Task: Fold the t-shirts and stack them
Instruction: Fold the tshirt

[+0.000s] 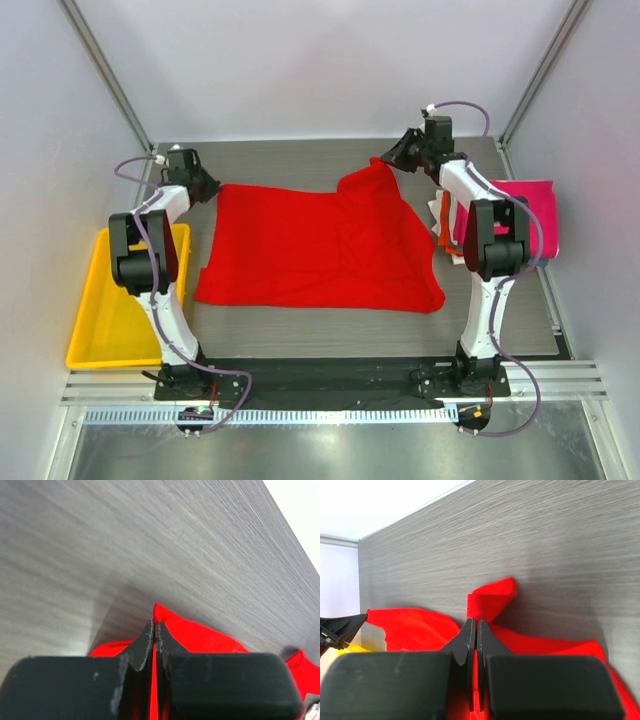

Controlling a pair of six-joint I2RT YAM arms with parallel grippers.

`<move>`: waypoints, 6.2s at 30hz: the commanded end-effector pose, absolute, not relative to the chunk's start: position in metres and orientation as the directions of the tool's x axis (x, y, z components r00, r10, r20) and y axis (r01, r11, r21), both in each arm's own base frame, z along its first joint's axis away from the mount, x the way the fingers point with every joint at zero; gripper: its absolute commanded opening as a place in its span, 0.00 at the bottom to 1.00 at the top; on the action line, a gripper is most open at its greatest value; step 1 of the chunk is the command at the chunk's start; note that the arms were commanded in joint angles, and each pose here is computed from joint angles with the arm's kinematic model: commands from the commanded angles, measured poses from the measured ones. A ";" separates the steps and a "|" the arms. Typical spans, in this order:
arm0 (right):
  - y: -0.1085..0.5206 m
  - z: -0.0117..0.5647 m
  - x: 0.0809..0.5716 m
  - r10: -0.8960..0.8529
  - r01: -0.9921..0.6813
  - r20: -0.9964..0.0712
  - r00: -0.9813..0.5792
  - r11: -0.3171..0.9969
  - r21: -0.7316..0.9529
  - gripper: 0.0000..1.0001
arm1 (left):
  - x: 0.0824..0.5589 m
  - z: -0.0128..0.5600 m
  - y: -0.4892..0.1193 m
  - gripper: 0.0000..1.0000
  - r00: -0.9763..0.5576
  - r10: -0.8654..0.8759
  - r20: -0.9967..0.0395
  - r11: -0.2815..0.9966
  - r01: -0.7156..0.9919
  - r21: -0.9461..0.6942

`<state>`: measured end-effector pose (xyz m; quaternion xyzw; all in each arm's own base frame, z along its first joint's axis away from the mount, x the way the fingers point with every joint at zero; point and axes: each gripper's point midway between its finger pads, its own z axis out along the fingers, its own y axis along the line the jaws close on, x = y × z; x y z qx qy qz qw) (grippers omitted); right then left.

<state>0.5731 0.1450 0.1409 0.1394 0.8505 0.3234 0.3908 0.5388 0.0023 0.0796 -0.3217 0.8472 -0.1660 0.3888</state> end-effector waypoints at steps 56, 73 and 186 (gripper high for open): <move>0.106 0.181 0.297 0.456 0.015 -0.615 -0.644 0.811 0.585 0.01 | 0.408 0.117 0.019 0.00 -0.244 -0.777 -0.580 0.622 -0.439 -0.649; 0.106 0.138 0.253 0.526 0.103 -0.519 -0.674 0.763 0.638 0.02 | 0.366 0.090 0.014 0.00 -0.268 -0.803 -0.533 0.588 -0.503 -0.633; 0.178 0.118 0.351 0.311 0.164 -0.602 -0.736 0.944 0.288 0.01 | 0.351 0.069 -0.082 0.29 -0.696 -0.544 -0.468 0.839 -0.451 -0.304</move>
